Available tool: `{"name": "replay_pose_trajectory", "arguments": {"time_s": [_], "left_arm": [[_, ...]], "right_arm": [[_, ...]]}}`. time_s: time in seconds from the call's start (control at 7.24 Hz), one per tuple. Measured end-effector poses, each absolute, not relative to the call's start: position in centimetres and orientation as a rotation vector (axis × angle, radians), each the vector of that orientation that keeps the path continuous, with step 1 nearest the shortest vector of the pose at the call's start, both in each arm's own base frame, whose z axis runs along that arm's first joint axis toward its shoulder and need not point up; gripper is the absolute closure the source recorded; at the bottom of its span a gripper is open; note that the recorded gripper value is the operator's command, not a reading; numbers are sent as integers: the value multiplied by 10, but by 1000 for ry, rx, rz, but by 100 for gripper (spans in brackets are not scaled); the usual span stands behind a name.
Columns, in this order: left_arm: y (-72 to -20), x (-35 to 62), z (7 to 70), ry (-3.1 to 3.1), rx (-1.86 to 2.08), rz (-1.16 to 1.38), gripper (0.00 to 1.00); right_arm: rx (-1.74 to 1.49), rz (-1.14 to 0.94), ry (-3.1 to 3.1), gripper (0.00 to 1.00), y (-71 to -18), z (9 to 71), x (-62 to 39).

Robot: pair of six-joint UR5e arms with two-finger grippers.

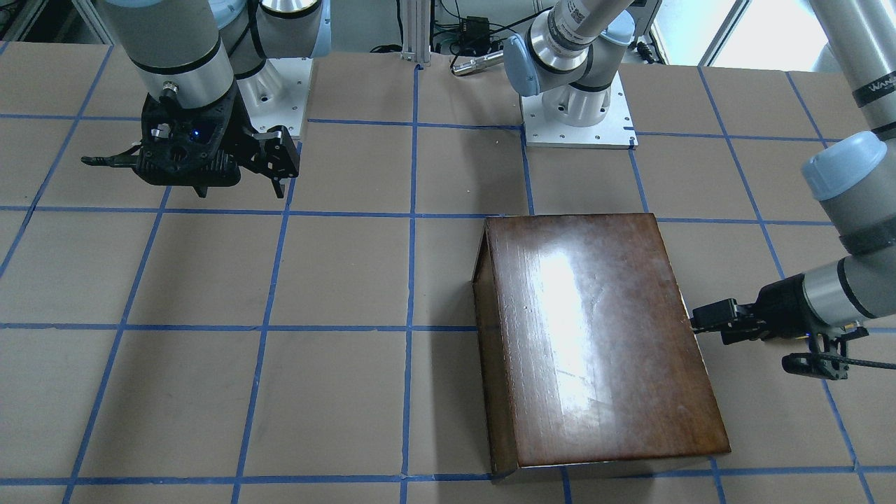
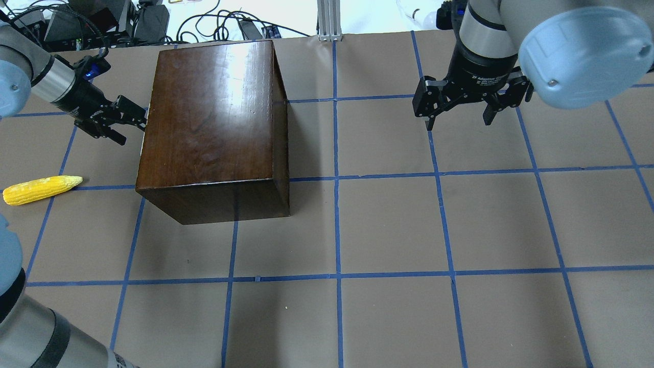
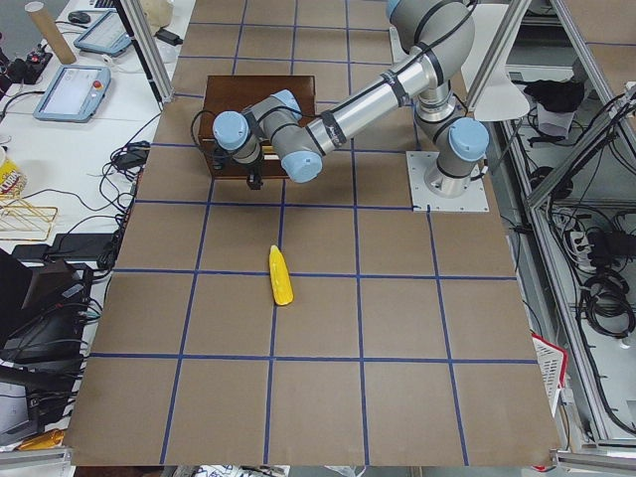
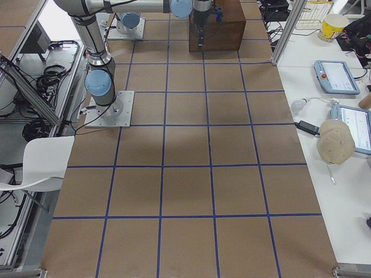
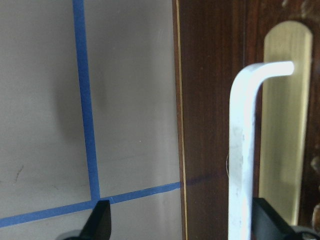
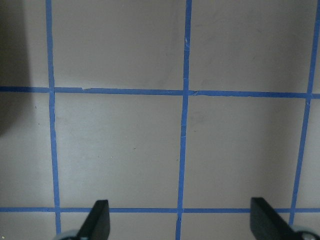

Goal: Open drawer and put corn inside
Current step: 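Close the left gripper on the white drawer handle, then pull the drawer outward away from the cabinet with the left gripper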

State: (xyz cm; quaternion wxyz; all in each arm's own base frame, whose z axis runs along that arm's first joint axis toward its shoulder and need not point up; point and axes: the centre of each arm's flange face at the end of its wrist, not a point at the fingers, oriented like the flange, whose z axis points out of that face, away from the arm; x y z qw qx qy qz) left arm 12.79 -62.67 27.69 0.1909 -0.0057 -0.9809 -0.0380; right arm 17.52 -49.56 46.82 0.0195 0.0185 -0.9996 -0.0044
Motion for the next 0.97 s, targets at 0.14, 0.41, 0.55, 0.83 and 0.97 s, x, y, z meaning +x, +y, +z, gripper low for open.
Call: {"name": "replay_pose_trajectory", "arguments": {"time_s": [0.14, 0.41, 0.55, 0.83, 0.97], "left_arm": [[-627, 128, 274, -2754, -18, -112, 0], [-629, 131, 269, -2758, -14, -107, 0], [-631, 134, 270, -2766, -10, -92, 0], [-633, 140, 276, -2784, -7, -67, 0], [-631, 149, 278, -2788, 8, -61, 0]], "right_arm": [[57, -14, -3102, 0, -496, 468, 175], [57, -14, -3102, 0, -496, 468, 175], [57, -14, -3102, 0, -496, 468, 175], [58, -14, -3102, 0, -496, 468, 175], [57, -14, -3102, 0, -496, 468, 175]]}}
